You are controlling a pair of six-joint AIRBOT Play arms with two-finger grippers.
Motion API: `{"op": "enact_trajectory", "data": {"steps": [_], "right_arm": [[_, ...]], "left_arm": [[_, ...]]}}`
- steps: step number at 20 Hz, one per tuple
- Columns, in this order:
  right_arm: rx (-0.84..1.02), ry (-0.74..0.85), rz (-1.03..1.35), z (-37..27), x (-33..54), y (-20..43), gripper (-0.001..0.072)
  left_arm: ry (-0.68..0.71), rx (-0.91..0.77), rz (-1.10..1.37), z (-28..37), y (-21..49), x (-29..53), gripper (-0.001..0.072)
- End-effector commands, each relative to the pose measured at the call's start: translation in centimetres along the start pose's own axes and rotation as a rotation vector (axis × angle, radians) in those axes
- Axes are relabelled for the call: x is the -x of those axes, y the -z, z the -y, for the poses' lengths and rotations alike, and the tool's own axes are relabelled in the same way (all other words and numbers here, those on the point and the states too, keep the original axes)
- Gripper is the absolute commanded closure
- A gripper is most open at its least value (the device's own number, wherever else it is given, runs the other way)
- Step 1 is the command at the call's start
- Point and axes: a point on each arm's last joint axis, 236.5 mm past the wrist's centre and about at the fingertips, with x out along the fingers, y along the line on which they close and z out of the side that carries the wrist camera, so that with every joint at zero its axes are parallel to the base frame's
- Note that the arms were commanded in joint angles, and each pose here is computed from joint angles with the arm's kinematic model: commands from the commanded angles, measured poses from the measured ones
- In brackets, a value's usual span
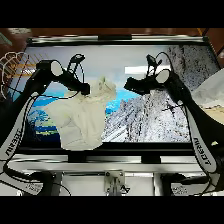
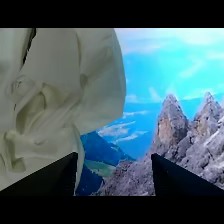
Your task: Fold the shirts.
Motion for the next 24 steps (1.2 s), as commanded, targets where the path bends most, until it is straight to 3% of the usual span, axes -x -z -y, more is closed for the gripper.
{"op": "enact_trajectory", "data": {"steps": [1,6,7,8,9,13,24], "right_arm": [[-0.018,-0.059,0.058,-1.7,-2.8,-0.7,0.0125],[0.004,-0.095,0.122,-3.9,-4.1,-1.2,0.0125],[0.011,-0.097,0.123,-4.3,-4.6,-0.9,0.0125],[0.016,-0.1,0.12,-4.7,-5.2,-0.5,0.0125],[0.016,-0.105,0.11,-5.2,-5.9,0.1,0.0125],[0.028,-0.124,0.071,-7.0,-8.3,2.6,0.0125],[-0.011,-0.158,0.286,-8.8,-8.0,-1.4,0.0123]], "left_arm": [[0.002,-0.03,-0.008,-0.1,0.0,-2.2,0.0149],[0.002,-0.03,-0.024,-0.3,0.4,-4.0,0.015],[-0.012,-0.029,-0.02,-0.7,0.3,-4.0,0.0238],[-0.026,-0.033,-0.021,-1.2,0.3,-3.8,0.0502],[-0.035,-0.032,-0.023,-1.7,0.4,-3.5,0.0659],[-0.041,-0.007,-0.059,-3.1,1.4,-1.8,0.0655],[-0.001,-0.118,-0.034,0.7,0.9,1.6,0.0656]]}}
